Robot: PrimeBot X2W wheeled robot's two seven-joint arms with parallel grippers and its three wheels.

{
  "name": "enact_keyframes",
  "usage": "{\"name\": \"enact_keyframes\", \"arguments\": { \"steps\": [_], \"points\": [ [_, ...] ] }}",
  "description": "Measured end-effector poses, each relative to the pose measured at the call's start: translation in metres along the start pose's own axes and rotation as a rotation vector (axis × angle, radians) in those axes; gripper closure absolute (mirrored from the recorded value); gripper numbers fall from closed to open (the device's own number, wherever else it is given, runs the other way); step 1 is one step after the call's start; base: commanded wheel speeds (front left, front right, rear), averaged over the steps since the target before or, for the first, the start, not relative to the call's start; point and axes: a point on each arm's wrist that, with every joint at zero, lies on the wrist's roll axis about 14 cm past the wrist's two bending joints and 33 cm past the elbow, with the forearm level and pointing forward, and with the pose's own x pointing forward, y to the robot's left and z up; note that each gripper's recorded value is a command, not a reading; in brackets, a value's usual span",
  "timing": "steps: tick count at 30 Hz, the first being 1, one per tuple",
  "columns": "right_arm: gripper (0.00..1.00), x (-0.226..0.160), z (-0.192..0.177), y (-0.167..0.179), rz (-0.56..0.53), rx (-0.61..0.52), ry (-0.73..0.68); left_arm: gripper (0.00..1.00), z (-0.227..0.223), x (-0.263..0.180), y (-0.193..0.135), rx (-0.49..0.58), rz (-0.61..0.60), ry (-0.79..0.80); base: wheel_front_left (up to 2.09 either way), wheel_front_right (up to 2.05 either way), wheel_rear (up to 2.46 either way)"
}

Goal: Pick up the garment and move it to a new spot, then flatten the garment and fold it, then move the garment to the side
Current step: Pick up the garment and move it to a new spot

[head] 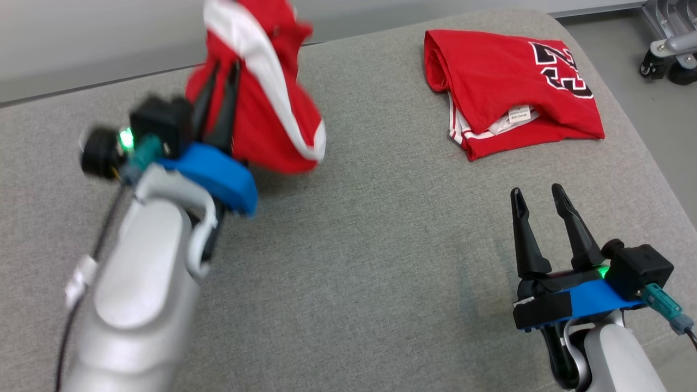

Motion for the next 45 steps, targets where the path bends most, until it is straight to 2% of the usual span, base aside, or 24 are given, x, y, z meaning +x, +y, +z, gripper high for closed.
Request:
{"name": "enact_keyframes", "arguments": {
  "steps": [8,9,10,16,23,33,39,45],
  "points": [
    [0.0,-0.004,-0.002,0.003,0.007,0.012,0.006,1.0,-0.09,-0.055,-0.028,-0.119,0.014,0.207,0.0,0.0,0.0],
    [0.0,-0.004,-0.003,0.005,0.01,0.013,0.008,0.62,-0.098,-0.062,-0.033,-0.112,0.004,0.233,0.0,0.0,0.0],
    [0.0,-0.004,-0.005,0.007,0.016,0.014,0.012,0.0,-0.103,-0.068,-0.037,-0.109,-0.004,0.248,0.0,0.0,0.0],
    [0.0,-0.006,-0.007,0.017,0.044,0.022,0.017,0.0,-0.091,-0.078,-0.044,-0.098,0.002,0.191,0.0,0.0,0.0],
    [0.0,-0.011,-0.01,0.031,0.083,0.037,0.025,0.0,-0.052,-0.092,-0.011,-0.048,0.122,0.071,0.0,0.0,0.0],
    [0.0,-0.008,-0.012,0.052,0.142,0.05,0.028,0.0,-0.025,-0.158,0.069,0.019,0.406,-0.002,0.0,0.0,0.0],
    [0.0,-0.009,-0.013,0.062,0.169,0.051,0.031,0.0,-0.02,-0.209,0.091,0.049,0.543,-0.012,0.0,0.0,0.0],
    [0.0,-0.011,-0.015,0.069,0.191,0.05,0.036,0.0,-0.03,-0.255,0.097,0.052,0.631,0.025,0.0,0.0,0.0]
  ]
}}
